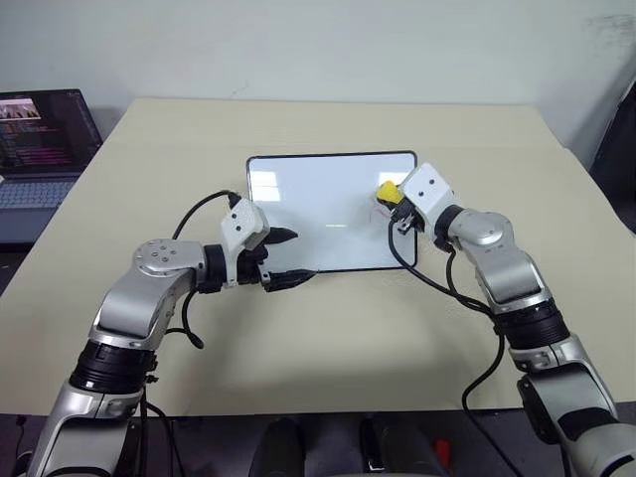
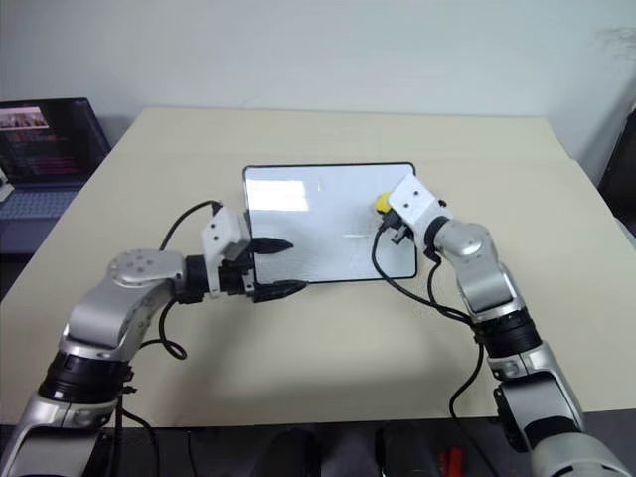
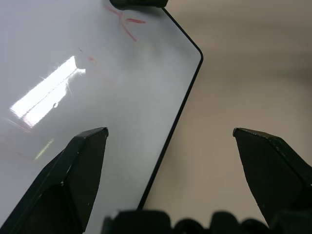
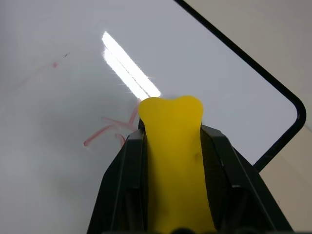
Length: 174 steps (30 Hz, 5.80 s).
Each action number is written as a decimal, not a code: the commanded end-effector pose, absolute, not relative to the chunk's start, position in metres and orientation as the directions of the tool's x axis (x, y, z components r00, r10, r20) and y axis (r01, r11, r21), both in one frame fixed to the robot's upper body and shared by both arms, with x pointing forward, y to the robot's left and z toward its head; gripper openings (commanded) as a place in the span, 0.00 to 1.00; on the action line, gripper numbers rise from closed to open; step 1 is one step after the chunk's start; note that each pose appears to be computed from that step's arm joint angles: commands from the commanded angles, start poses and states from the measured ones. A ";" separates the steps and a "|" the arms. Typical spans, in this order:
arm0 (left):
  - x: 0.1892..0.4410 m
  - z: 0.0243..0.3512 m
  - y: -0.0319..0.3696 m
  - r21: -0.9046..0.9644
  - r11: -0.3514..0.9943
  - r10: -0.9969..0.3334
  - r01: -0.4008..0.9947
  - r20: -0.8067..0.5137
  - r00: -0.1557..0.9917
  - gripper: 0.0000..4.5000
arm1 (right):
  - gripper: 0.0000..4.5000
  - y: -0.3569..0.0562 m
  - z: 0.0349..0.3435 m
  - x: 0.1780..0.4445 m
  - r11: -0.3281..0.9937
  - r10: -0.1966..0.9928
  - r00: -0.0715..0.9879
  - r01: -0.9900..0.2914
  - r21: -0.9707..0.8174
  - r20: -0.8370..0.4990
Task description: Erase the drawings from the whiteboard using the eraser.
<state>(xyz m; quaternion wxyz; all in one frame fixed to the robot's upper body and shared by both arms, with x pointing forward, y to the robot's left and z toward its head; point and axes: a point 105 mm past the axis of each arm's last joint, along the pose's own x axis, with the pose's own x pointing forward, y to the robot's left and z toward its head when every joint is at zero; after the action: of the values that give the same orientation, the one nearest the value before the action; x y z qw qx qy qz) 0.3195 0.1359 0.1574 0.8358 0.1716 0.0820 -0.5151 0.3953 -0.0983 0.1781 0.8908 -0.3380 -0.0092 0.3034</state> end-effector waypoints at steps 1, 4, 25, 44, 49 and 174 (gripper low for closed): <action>0.318 0.170 0.129 0.258 0.383 -0.847 0.887 -0.284 0.449 1.00 | 0.25 -0.097 0.145 0.384 0.506 0.566 0.761 -0.625 -0.594 -0.317; 0.319 0.171 0.130 0.259 0.384 -0.847 0.886 -0.282 0.450 1.00 | 0.25 -0.091 0.145 0.381 0.493 0.573 0.760 -0.619 -0.611 -0.307; 0.317 0.164 0.137 0.238 0.394 -0.843 0.888 -0.292 0.452 1.00 | 0.25 -0.068 0.153 0.385 0.447 0.594 0.754 -0.600 -0.663 -0.281; 0.311 0.164 0.128 0.209 0.376 -0.854 0.903 -0.300 0.425 1.00 | 0.25 -0.082 0.148 0.382 0.441 0.573 0.753 -0.616 -0.653 -0.323; 0.315 0.170 0.127 0.222 0.378 -0.855 0.899 -0.289 0.431 1.00 | 0.25 -0.093 0.187 0.404 0.542 0.489 0.864 -0.408 -0.734 -0.119; 0.276 0.160 0.255 0.187 0.962 0.163 -0.197 0.183 0.969 1.00 | 0.99 -0.214 0.160 0.285 0.982 0.189 0.951 -0.186 -0.037 0.244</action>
<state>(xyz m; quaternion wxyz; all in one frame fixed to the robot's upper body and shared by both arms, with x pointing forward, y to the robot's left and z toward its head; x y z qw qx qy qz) 0.2807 0.2584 0.1435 0.9916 0.0878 -0.0514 0.0794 0.2838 -0.2097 0.1498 0.9906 -0.0060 -0.0996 0.0934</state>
